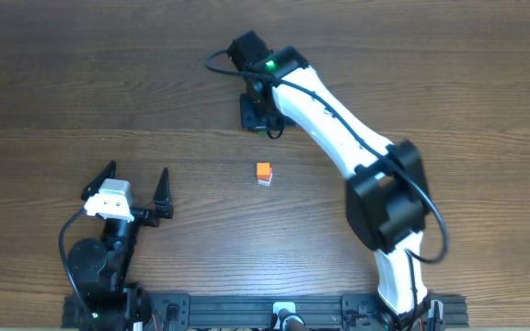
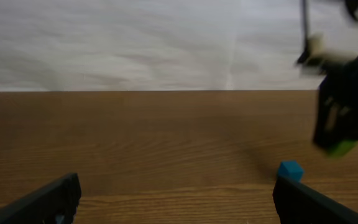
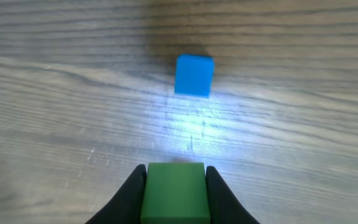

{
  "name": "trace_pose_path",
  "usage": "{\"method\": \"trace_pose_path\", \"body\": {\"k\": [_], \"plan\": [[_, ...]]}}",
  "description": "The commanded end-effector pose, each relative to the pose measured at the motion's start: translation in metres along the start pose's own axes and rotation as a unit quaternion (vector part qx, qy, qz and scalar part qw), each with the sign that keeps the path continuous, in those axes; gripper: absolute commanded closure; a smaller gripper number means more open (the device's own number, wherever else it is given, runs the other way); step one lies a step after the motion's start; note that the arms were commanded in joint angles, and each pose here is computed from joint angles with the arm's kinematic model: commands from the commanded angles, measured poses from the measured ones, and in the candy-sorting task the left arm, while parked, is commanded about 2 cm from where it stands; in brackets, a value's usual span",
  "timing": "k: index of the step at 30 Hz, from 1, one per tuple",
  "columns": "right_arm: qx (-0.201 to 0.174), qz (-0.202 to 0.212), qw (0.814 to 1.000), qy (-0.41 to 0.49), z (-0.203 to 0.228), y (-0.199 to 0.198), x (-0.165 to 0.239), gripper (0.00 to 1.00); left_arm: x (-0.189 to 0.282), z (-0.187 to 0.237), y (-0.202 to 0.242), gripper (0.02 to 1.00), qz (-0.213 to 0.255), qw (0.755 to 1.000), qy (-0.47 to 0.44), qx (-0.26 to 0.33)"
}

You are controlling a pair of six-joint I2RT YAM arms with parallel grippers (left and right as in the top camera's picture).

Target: Stack Cubes

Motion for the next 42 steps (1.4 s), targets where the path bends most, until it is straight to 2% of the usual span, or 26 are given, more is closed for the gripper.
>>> {"method": "trace_pose_path", "body": {"k": [1, 6, 11, 21, 42], "plan": [[0.008, 0.013, 1.000, -0.021, 0.014, -0.002, 0.048, 0.991, 0.000, 0.001, 0.000, 0.020, 0.003, 1.000, 0.001, -0.007], [0.016, 0.023, 0.999, 0.031, 0.045, 0.004, 0.050, 0.989, 0.000, 0.002, 0.000, 0.020, 0.003, 1.000, 0.001, -0.007], [0.031, -0.008, 0.998, 0.061, 0.069, 0.020, 0.028, 0.991, 0.000, 0.002, 0.000, 0.018, 0.003, 1.000, 0.001, -0.007], [0.036, -0.018, 0.998, 0.039, 0.068, 0.031, 0.013, 0.989, 0.000, 0.002, 0.000, 0.020, 0.003, 1.000, 0.001, -0.007], [0.032, 0.003, 0.998, 0.049, 0.076, 0.028, 0.011, 0.989, 0.000, 0.002, 0.000, 0.018, 0.003, 1.000, 0.001, -0.007]]}}
Point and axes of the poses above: each gripper's point midway between its finger pads, its own x axis back along the fingers, its own y axis along the line the jaws close on, z = x × y, the point moved 3 cm from there along x, back along the fingers, and after that the axes turned 12 degrees about x, right-handed, at the moved point
